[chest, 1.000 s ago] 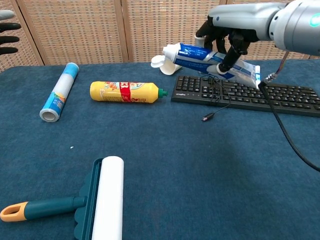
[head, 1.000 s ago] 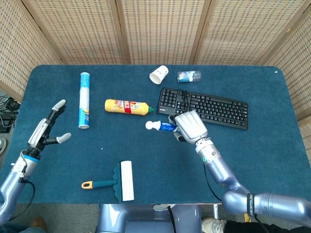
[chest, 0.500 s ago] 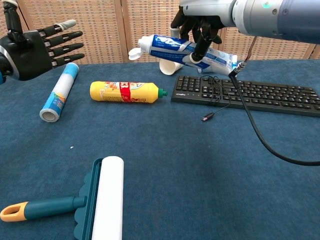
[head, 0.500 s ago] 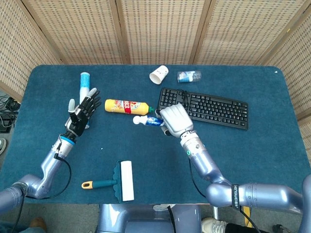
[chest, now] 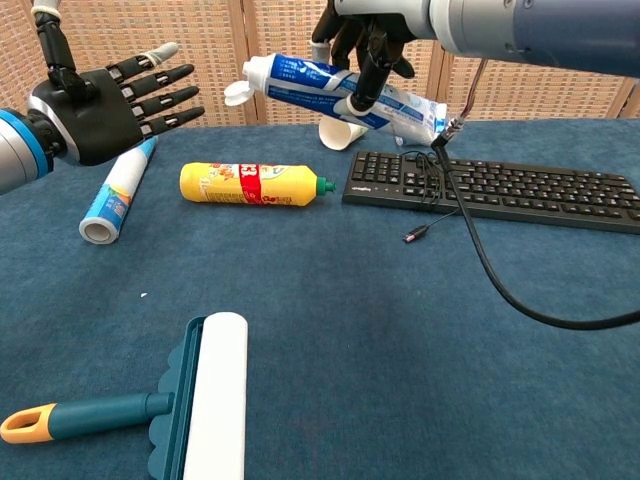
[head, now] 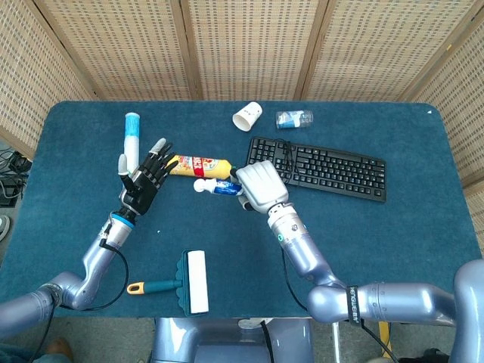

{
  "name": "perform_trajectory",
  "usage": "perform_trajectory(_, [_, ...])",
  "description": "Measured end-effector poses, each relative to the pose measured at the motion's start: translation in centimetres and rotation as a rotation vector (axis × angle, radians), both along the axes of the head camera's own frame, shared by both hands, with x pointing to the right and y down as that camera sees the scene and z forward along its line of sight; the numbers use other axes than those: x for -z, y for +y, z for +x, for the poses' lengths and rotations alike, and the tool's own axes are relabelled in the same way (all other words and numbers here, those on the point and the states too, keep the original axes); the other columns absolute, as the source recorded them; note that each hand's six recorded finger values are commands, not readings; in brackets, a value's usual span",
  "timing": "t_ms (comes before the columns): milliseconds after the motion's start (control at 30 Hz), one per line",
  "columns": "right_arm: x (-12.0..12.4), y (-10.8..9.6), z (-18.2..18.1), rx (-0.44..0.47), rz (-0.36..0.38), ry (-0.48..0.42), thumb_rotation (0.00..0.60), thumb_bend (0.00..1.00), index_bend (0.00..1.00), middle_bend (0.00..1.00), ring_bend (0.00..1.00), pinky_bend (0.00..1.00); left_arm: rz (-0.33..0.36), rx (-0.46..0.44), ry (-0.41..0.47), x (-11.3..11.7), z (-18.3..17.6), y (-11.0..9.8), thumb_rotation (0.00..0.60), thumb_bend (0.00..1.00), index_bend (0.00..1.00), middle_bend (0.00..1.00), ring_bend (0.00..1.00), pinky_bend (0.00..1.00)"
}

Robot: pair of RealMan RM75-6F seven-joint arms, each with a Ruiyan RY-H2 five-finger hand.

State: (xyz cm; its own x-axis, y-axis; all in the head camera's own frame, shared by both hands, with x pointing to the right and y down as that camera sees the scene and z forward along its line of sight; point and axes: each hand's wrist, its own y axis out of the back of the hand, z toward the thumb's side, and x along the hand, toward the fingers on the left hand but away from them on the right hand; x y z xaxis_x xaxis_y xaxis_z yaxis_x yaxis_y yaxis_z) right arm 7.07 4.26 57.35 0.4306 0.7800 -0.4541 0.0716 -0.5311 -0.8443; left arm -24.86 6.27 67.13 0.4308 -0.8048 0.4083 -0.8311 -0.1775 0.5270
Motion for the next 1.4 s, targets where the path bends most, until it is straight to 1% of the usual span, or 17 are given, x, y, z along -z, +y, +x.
perform_trajectory(67, [0.3,0.0,-0.2,-0.012,-0.015,-0.025,0.600,0.67,0.72,0.71,0.62,0.78,-0.020,0.016,0.038,-0.2,0.1,0.1,0.089,0.00,0.00,0.00,0.00,0.00])
perform_trajectory(133, [0.4,0.1,-0.4,-0.018,-0.027,-0.036,0.600,0.67,0.72,0.71,0.62,0.78,-0.045,0.035,0.090,-0.4,0.4,0.1,0.117,0.00,0.00,0.00,0.00,0.00])
perform_trajectory(300, [0.5,0.2,-0.8,-0.018,-0.046,-0.049,0.600,0.67,0.72,0.71,0.62,0.79,-0.090,0.062,0.207,-0.7,1.4,0.3,0.117,0.00,0.00,0.00,0.00,0.00])
perform_trajectory(467, [0.5,0.4,-1.2,-0.014,-0.049,-0.048,0.600,0.67,0.72,0.72,0.62,0.79,-0.109,0.068,0.270,-0.6,2.6,0.3,0.117,0.00,0.00,0.00,0.00,0.00])
perform_trajectory(700, [0.3,0.6,-1.4,-0.007,-0.046,-0.031,0.600,0.67,0.72,0.72,0.62,0.79,-0.162,0.090,0.381,-0.3,4.6,0.6,0.117,0.00,0.00,0.00,0.00,0.00])
perform_trajectory(867, [-0.2,0.6,-1.2,-0.004,-0.040,-0.005,0.600,0.67,0.72,0.72,0.63,0.79,-0.161,0.078,0.394,0.1,5.5,0.9,0.117,0.00,0.00,0.00,0.00,0.00])
perform_trajectory(1033, [-0.8,0.8,-1.0,-0.004,-0.036,0.025,0.600,0.67,0.72,0.72,0.63,0.79,-0.139,0.055,0.382,0.6,6.3,1.1,0.117,0.00,0.00,0.00,0.00,0.00])
perform_trajectory(1267, [-1.2,0.8,-0.7,0.012,-0.005,0.080,0.600,0.67,0.72,0.73,0.64,0.80,-0.089,0.028,0.321,1.2,6.8,1.0,0.117,0.00,0.00,0.00,0.00,0.00])
perform_trajectory(1400, [-1.3,0.9,-0.8,0.029,0.013,0.110,0.600,0.67,0.72,0.73,0.64,0.80,-0.043,-0.007,0.272,1.7,7.2,0.8,0.117,0.00,0.00,0.00,0.00,0.00])
